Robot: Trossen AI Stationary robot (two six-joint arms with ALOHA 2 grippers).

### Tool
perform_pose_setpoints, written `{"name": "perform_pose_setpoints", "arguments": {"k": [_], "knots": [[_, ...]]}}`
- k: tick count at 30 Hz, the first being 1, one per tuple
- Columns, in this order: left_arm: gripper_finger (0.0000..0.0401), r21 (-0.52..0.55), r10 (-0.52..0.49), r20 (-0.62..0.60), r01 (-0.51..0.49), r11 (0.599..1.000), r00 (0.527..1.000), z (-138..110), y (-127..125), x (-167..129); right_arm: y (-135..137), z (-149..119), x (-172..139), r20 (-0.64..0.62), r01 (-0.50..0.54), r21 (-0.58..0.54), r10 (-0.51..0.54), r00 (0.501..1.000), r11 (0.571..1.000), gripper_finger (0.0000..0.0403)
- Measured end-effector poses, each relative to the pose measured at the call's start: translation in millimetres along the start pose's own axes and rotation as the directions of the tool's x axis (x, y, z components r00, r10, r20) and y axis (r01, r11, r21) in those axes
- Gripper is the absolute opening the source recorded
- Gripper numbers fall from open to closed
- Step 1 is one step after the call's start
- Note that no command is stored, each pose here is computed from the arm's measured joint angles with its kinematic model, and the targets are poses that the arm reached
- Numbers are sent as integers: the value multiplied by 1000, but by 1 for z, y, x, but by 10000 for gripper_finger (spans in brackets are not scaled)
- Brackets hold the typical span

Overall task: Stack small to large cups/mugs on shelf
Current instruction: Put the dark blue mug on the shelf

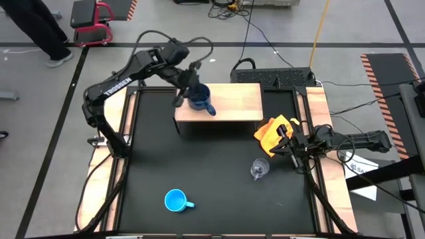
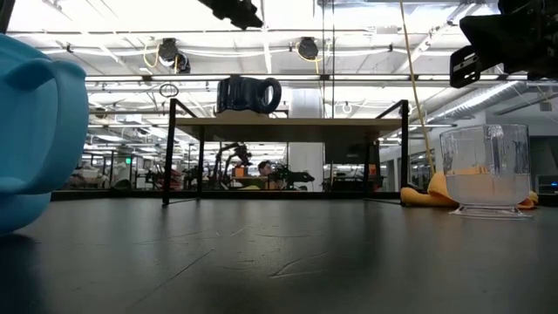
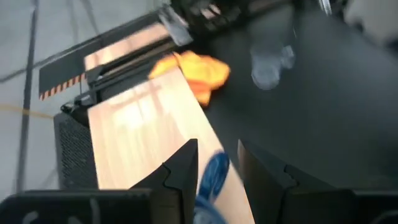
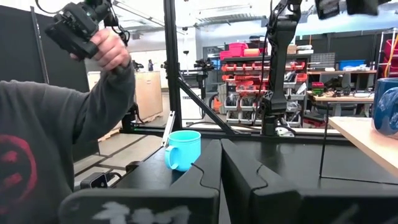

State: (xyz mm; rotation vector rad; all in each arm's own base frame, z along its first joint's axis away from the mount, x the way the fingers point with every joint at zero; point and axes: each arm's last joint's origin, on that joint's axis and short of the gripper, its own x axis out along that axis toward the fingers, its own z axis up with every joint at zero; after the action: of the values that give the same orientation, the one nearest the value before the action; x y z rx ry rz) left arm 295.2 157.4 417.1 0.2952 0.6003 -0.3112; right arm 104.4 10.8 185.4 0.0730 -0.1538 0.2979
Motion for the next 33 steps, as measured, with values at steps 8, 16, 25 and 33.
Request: {"name": "perform_pose_setpoints", "arguments": {"k": [8,16,25,33], "knots": [[118,-117,-15,12,16,993,1000,7,-6,8,0,-1,0,-5,0,1,0,1000,1000,0],[118,-128,14,19,-11,992,1000,9,-14,-17,0,-2,0,-18,2,66,-1,1000,998,0],[118,-180,41,-7,-42,983,999,4,-27,-54,0,0,0,-4,1,132,0,1000,991,0],[118,-186,37,-23,-41,982,999,1,-38,-70,1,9,0,94,-3,44,-1,996,999,0]]}}
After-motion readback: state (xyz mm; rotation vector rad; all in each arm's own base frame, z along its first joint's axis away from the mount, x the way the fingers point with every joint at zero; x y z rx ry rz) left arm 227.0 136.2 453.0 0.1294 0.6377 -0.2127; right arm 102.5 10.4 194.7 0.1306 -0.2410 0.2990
